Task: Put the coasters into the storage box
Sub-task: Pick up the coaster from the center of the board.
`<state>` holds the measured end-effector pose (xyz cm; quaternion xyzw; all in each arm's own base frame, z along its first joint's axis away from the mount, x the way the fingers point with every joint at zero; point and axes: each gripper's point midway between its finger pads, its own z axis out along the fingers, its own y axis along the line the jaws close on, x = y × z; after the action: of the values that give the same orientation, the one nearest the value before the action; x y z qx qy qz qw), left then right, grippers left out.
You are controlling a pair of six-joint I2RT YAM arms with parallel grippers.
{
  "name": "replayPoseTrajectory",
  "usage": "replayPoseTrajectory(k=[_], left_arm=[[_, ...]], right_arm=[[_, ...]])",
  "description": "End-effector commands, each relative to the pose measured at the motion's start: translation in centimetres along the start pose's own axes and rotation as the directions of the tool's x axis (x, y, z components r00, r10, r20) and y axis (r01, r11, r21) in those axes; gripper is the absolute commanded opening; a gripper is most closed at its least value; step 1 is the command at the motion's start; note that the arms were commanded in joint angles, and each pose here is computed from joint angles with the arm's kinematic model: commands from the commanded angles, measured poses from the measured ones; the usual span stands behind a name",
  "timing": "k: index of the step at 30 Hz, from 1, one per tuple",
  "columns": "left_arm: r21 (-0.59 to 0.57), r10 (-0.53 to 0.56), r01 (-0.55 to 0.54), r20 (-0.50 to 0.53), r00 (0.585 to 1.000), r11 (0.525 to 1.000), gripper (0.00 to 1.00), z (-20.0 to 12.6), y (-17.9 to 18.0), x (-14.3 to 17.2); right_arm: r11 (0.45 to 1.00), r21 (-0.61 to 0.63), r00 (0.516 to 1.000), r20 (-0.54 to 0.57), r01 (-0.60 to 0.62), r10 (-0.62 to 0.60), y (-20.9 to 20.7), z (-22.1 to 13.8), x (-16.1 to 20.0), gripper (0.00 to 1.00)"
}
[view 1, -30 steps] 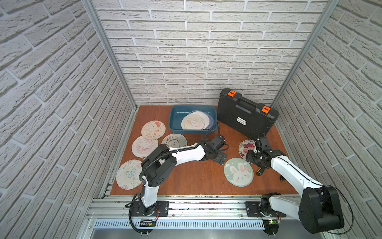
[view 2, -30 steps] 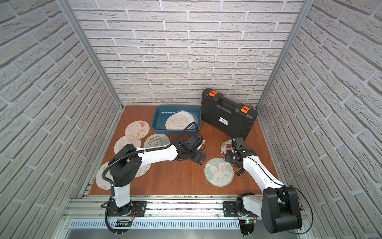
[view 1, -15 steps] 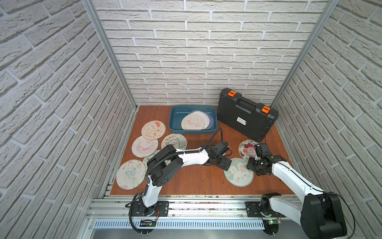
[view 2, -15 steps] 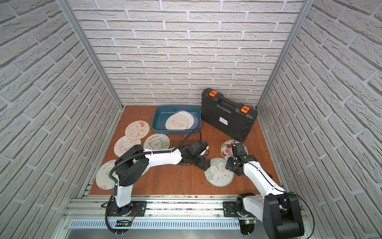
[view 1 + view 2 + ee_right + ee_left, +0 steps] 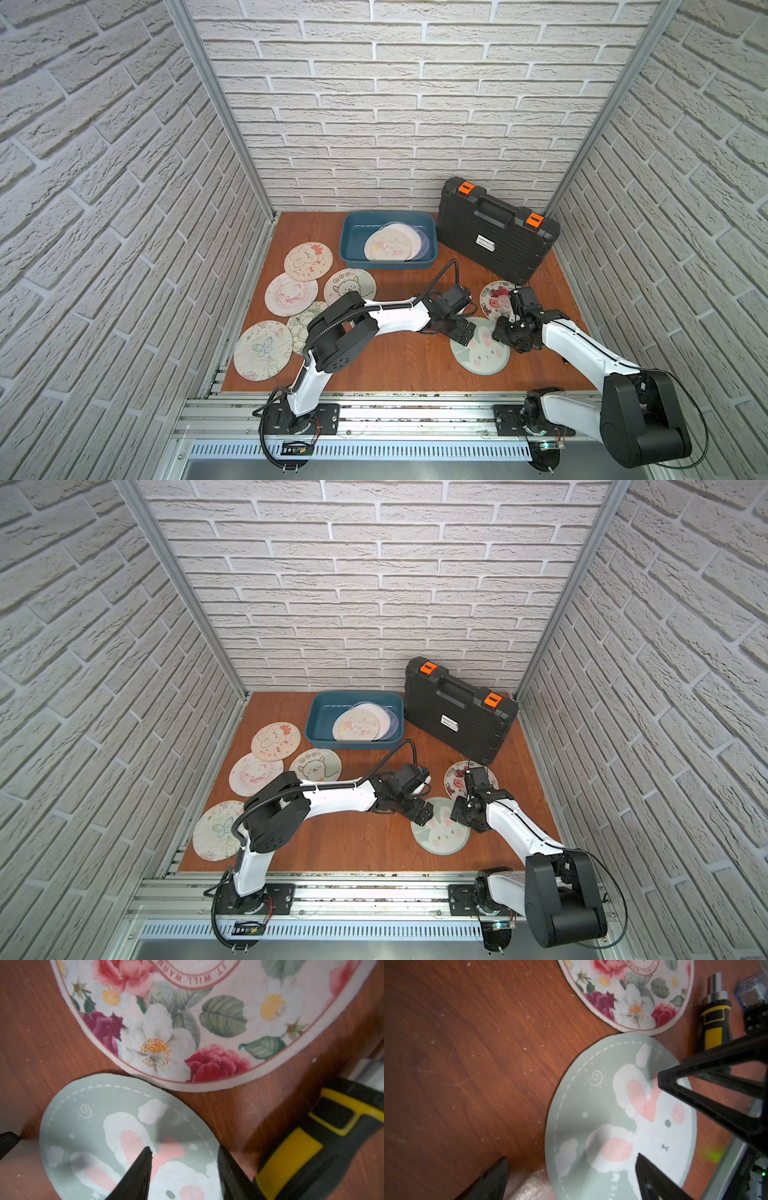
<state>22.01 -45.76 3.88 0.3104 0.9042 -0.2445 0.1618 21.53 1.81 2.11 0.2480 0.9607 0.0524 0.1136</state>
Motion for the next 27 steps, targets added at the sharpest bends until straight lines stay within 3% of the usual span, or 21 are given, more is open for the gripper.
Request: replayPoseTrajectory(k=[1,5,17,20,27], left_arm=[[0.012,-0.024,0.026,-0.119,0.993,1.000,0.92,1.9,0.2,3.1],[0.052,-0.020,0.027,-0.134,0.991,0.998,0.87,2.2,-0.5,3.2],[0.115,-0.013,0.033,-0.172,0.985,0.993,0.50,3.1,-1.5,3.6],[0.124,-0.009,0.031,-0.172,0.985,0.992,0.40,3.1,-1.7,3.5],[0.126,-0.001,0.022,-0.170,0.985,0.992,0.04,3.2,-1.8,3.5]], right_arm=[[1.000,-0.022,1.000,0.010,-0.004,0.004,0.3,0.3,-0.2,0.52],[1.000,-0.026,1.000,0.004,-0.001,0.001,0.4,0.5,-0.2,0.52],[0.999,-0.033,1.000,0.006,0.000,0.000,0.6,0.5,-0.3,0.51],[0.999,-0.033,1.000,0.009,0.001,-0.001,0.6,0.5,-0.4,0.51],[0.999,-0.034,1.000,0.011,0.003,-0.002,0.6,0.5,-0.4,0.51]])
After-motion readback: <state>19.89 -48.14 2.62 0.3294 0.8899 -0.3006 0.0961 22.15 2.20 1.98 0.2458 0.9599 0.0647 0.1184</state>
